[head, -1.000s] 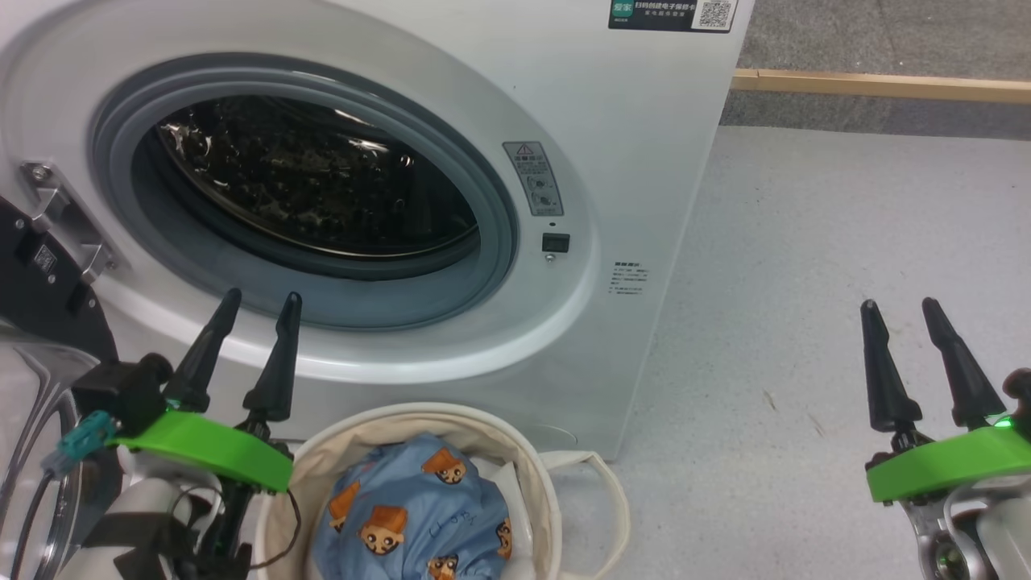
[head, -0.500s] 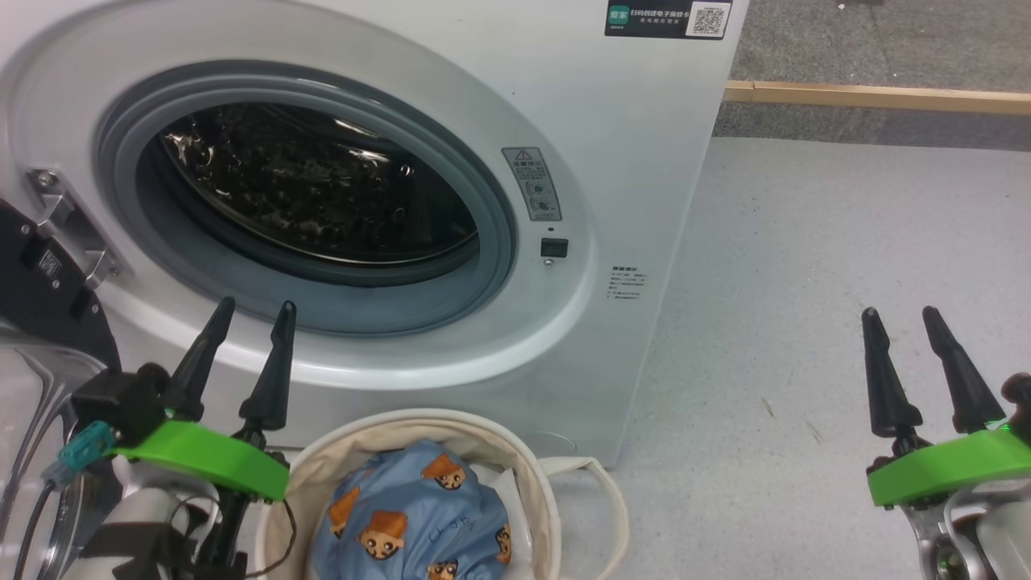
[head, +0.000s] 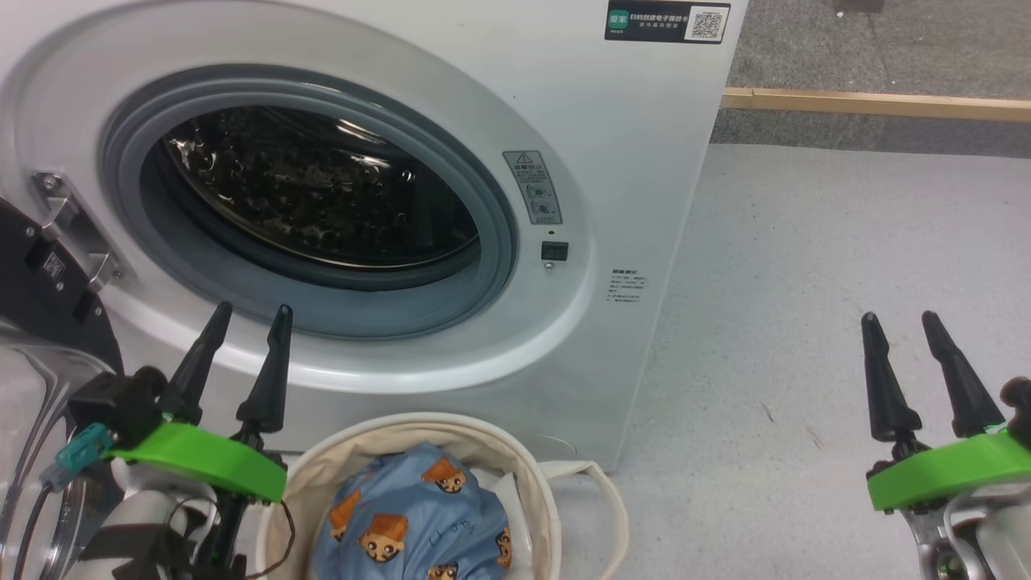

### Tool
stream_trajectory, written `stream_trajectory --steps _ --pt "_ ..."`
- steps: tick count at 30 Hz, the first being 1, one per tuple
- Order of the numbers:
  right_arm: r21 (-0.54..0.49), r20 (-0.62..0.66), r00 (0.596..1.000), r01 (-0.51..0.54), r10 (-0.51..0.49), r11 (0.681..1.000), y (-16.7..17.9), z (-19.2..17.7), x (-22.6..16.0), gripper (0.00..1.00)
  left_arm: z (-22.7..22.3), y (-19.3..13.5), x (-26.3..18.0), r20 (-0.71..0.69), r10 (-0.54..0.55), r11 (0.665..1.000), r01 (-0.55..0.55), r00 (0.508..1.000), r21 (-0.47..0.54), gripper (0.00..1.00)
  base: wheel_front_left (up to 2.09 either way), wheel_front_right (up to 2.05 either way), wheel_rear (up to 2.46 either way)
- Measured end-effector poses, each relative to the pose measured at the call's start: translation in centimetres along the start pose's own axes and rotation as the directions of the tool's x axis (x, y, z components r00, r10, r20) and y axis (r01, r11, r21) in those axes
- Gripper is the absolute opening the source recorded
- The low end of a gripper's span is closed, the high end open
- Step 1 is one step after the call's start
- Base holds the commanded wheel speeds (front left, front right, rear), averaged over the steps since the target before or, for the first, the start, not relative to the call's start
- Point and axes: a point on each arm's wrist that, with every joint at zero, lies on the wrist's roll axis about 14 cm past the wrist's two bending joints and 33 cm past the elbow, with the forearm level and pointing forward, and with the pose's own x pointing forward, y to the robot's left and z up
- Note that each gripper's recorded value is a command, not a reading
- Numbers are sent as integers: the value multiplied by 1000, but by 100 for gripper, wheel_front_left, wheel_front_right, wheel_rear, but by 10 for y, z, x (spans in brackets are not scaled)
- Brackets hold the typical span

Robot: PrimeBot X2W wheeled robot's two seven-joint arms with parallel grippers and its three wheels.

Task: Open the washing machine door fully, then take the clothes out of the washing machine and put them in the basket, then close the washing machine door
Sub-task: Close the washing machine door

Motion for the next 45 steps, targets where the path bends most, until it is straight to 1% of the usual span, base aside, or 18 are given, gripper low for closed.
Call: stream_trajectory --steps 7,18,23,28,45 --pt "0 -8 1000 2 -2 1000 0 -2 -3 100 -1 0 -1 -2 -1 1000 1 1000 -6 100 -98 111 -12" --pt "5 -21 1000 -4 4 1000 1 -7 0 100 -3 5 -2 -8 13 1000 -13 1000 -6 100 -187 202 -15" --pt "7 -22 1000 -14 15 1000 5 -8 2 100 -7 9 -8 -18 28 1000 -28 999 -8 100 -124 124 0" --pt "8 -18 999 -27 27 1000 9 -7 3 100 -3 11 -11 -10 34 999 -34 999 -2 100 -53 53 0" --pt "14 -18 998 -66 66 998 21 -8 11 100 0 18 -21 -5 58 998 -58 998 11 100 -1 1 0"
